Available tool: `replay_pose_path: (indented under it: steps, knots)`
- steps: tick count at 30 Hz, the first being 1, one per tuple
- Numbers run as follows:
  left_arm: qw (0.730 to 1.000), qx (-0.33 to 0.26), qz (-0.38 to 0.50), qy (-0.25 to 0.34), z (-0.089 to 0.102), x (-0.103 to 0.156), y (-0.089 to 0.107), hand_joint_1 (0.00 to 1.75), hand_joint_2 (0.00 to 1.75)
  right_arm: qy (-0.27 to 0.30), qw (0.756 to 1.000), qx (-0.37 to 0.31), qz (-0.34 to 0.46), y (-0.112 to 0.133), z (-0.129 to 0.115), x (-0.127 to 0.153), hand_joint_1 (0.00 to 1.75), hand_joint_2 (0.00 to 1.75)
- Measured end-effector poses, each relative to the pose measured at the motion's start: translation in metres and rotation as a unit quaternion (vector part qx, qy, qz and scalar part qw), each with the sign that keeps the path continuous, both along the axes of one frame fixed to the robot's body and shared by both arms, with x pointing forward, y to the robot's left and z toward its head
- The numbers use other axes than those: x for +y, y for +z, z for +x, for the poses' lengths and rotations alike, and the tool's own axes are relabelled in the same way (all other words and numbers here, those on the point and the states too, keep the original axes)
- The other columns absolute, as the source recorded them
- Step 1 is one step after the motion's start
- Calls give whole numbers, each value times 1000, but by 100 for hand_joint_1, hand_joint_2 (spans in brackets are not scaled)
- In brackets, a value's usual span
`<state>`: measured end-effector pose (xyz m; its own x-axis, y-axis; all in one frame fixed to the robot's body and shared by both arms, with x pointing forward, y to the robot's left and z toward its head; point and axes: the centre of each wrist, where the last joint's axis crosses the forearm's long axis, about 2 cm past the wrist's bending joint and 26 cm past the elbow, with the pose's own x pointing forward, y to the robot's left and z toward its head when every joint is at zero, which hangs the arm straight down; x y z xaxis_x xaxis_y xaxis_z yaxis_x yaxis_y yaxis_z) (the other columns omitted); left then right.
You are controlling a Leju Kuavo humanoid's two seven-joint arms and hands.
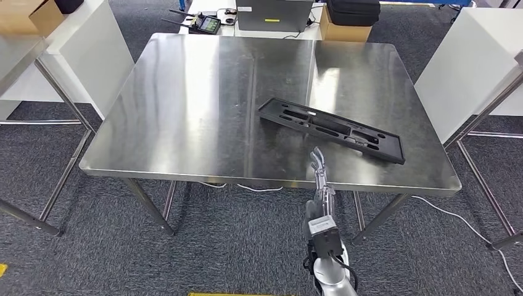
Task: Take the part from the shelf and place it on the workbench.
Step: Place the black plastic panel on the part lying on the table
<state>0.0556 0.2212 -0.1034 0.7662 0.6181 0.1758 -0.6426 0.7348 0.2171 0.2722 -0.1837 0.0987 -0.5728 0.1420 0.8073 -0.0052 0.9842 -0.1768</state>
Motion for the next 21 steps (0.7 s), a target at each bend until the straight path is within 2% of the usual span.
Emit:
replay_pose_path:
  steps: [4, 8, 11, 15, 18, 21]
  knots:
    - [1000, 4, -4, -9, 0, -1, 0, 0, 0, -35, 994, 95, -44, -42, 1, -5, 0, 0]
    - [1000, 5, -4, -26, 1, -1, 0, 0, 0, -81, 960, 233, -129, -88, -5, -9, 0, 0]
    - [999, 4, -4, -44, 2, -2, 1, 0, 0, -101, 907, 366, -182, -113, -20, -11, 0, 0]
    - [998, 9, -3, -63, 0, -1, 0, 0, 0, -109, 814, 530, -211, -144, -58, -15, 0, 0]
    - [997, 14, -3, -73, 0, 0, 0, 0, 0, -106, 746, 616, -230, -159, -84, -18, 0, 0]
    - [997, 19, -1, -76, 0, 1, 0, 0, 0, -92, 695, 664, -261, -170, -105, -21, 0, 0]
